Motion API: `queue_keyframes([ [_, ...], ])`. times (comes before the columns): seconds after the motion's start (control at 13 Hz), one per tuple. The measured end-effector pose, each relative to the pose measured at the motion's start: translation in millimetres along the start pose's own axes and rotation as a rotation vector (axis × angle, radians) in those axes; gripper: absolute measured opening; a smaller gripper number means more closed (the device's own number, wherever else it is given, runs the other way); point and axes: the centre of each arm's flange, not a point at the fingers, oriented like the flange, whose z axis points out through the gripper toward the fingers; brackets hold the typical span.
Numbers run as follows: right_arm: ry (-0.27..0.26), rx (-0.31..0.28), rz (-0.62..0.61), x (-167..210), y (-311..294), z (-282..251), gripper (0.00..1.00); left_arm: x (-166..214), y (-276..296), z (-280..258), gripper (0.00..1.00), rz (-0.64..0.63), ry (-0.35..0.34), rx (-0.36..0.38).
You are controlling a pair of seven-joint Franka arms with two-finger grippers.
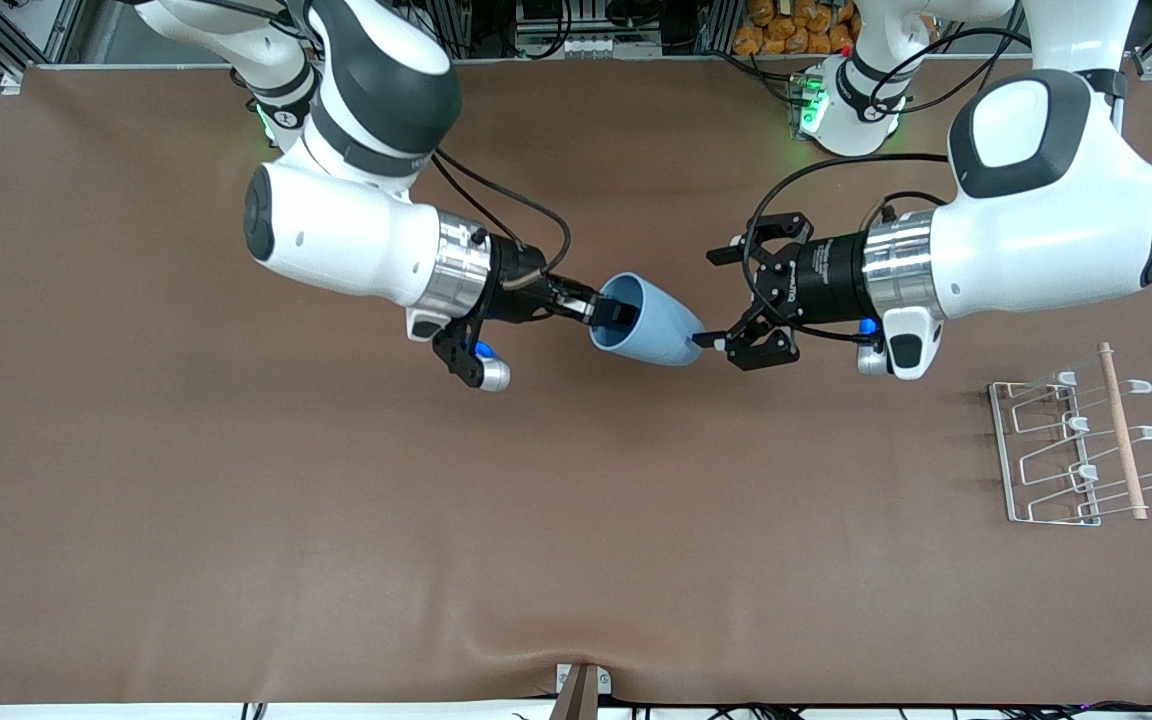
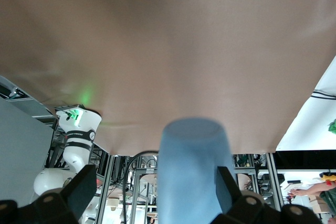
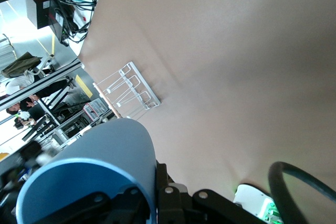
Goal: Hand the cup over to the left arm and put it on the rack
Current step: 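Close the left gripper on the cup base held by the right gripper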
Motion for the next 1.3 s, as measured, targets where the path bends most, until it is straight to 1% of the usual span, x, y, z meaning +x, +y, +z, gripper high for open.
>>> queue_keyframes([
  [0.23,-0.013,0.002,0.013,-13.3,-4.1,1.0,0.06,1.6,3.0,4.3,1.0,-0.002,0.0,-0.002],
  [0.54,-0.022,-0.002,0.009,-20.3,-4.6,6.7,0.06,-10.3,0.3,19.5,1.0,0.017,0.0,0.015],
  [0.69,-0.023,-0.002,0.009,-21.3,-4.6,7.6,0.06,-9.4,1.3,23.6,0.99,0.016,0.001,0.017],
  [0.84,-0.023,-0.002,0.009,-21.2,-4.6,7.6,0.06,-5.3,4.1,26.4,0.95,0.01,0.001,0.015],
  [1.0,-0.023,-0.002,0.011,-20.9,-4.6,7.4,0.06,-3.2,5.7,27.5,0.74,0.007,0.002,0.013],
  [1.07,-0.022,-0.001,0.012,-20.7,-4.6,7.2,0.06,-3.3,5.9,27.4,0.72,0.007,0.002,0.012],
  [1.3,-0.021,0.0,0.012,-20.7,-4.8,6.8,0.06,-3.8,6.0,27.2,0.72,0.008,0.002,0.011],
])
